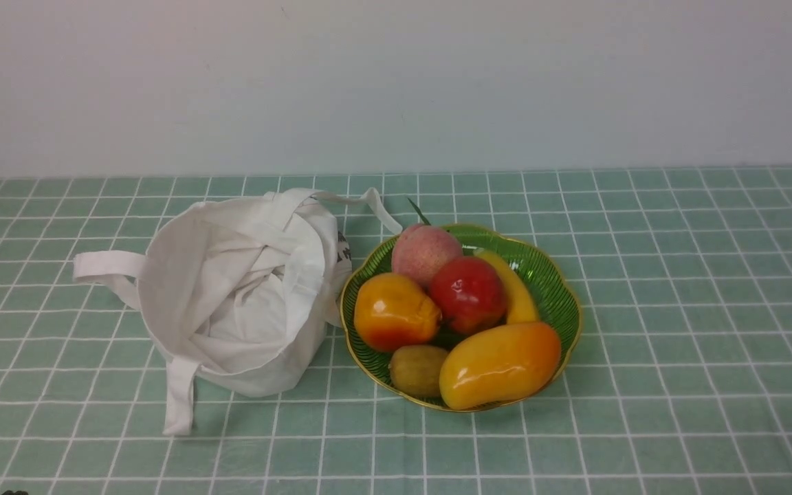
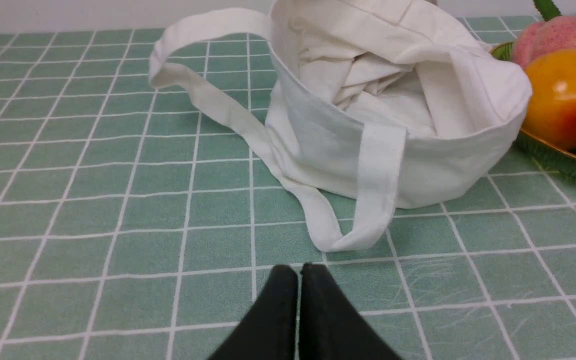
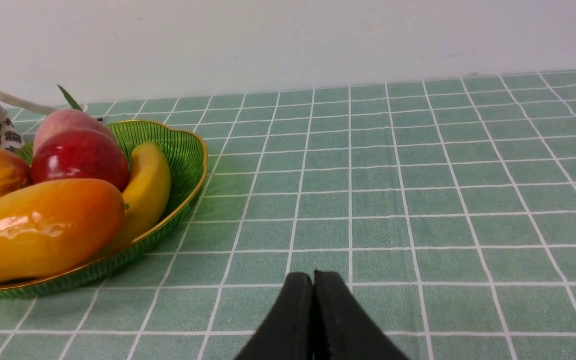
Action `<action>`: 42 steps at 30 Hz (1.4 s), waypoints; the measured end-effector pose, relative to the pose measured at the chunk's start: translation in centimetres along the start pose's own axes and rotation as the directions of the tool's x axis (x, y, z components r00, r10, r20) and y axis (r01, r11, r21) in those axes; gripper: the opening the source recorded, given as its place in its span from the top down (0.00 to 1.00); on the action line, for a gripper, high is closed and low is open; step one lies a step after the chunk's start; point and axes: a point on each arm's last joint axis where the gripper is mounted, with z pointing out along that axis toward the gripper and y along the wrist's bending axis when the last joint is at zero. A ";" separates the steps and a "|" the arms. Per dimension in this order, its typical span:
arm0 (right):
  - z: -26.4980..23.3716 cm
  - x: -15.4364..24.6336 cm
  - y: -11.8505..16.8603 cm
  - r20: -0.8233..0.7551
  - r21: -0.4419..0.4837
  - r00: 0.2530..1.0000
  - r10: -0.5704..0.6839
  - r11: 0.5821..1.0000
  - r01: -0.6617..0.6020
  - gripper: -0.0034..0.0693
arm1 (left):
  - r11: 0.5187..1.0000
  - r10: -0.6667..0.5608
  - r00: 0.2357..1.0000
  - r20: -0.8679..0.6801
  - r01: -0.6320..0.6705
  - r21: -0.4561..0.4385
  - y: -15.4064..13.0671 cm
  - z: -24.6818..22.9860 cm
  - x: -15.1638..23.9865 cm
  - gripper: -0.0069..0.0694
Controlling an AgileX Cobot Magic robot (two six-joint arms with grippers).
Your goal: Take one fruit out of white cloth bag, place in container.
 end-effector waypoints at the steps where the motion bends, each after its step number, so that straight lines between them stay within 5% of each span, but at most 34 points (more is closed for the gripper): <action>1: 0.0 0.0 0.0 0.000 0.000 1.000 0.000 1.000 0.000 0.97 | 1.000 0.000 1.000 0.000 0.000 0.001 0.0 0.0 0.0 0.92; 42: 0.0 0.0 0.0 0.000 0.000 1.000 0.000 1.000 0.000 0.97 | 0.998 -0.018 1.000 -0.001 0.017 -0.055 0.3 0.0 0.0 0.92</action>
